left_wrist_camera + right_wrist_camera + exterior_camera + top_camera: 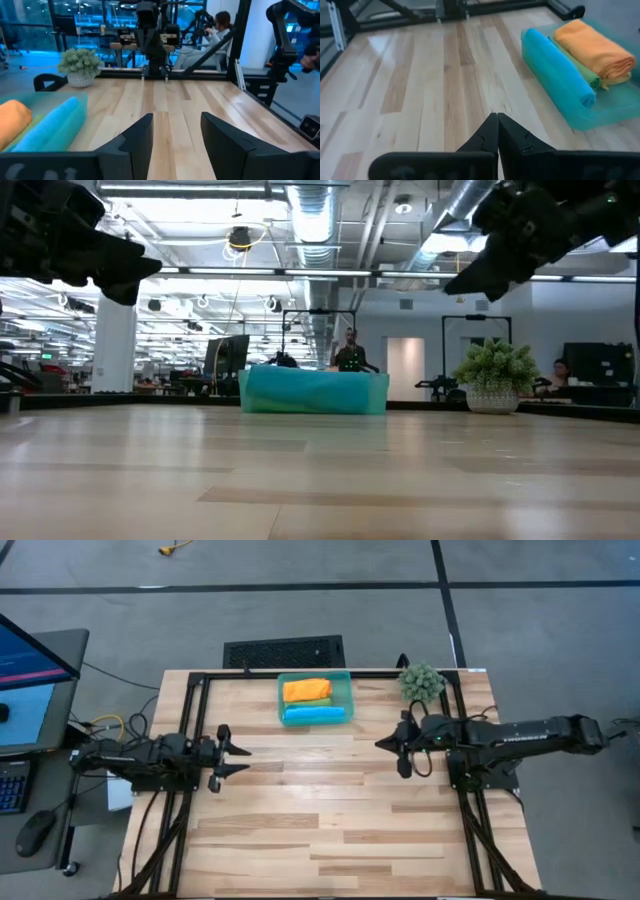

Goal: Roll microfiber towels into tight, uniform cylinder then place into a basket
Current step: Return to Home Position

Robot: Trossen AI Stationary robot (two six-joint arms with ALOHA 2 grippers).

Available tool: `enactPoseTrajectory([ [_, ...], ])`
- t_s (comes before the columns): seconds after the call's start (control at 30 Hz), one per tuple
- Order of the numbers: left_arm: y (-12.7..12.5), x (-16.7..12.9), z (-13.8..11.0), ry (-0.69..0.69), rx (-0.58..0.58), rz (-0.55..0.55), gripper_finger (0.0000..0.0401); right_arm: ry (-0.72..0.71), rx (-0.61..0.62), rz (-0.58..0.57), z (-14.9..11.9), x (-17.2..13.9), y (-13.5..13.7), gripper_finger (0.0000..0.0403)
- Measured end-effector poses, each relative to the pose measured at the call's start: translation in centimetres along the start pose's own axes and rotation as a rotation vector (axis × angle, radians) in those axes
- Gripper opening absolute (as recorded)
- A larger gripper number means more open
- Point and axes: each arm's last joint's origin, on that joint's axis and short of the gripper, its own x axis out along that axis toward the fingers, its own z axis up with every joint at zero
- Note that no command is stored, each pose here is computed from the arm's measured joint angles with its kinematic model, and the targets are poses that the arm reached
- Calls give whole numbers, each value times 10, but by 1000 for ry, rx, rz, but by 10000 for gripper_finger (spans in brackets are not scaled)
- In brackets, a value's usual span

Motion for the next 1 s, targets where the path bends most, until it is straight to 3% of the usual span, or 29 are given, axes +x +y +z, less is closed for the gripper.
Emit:
enactPoseTrajectory([
  [0.17,0,-1,1,-12,40,0,124,-56,0,6,-6,-13,-1,25],
  [0.47,0,-1,4,-44,68,4,7,-212,-30,15,-15,-43,-2,22],
  [0.77,0,-1,4,-44,75,6,2,-348,-44,52,-29,-70,-1,19],
  [1.0,0,-1,4,-47,75,4,0,-424,-34,86,-57,-70,0,19],
])
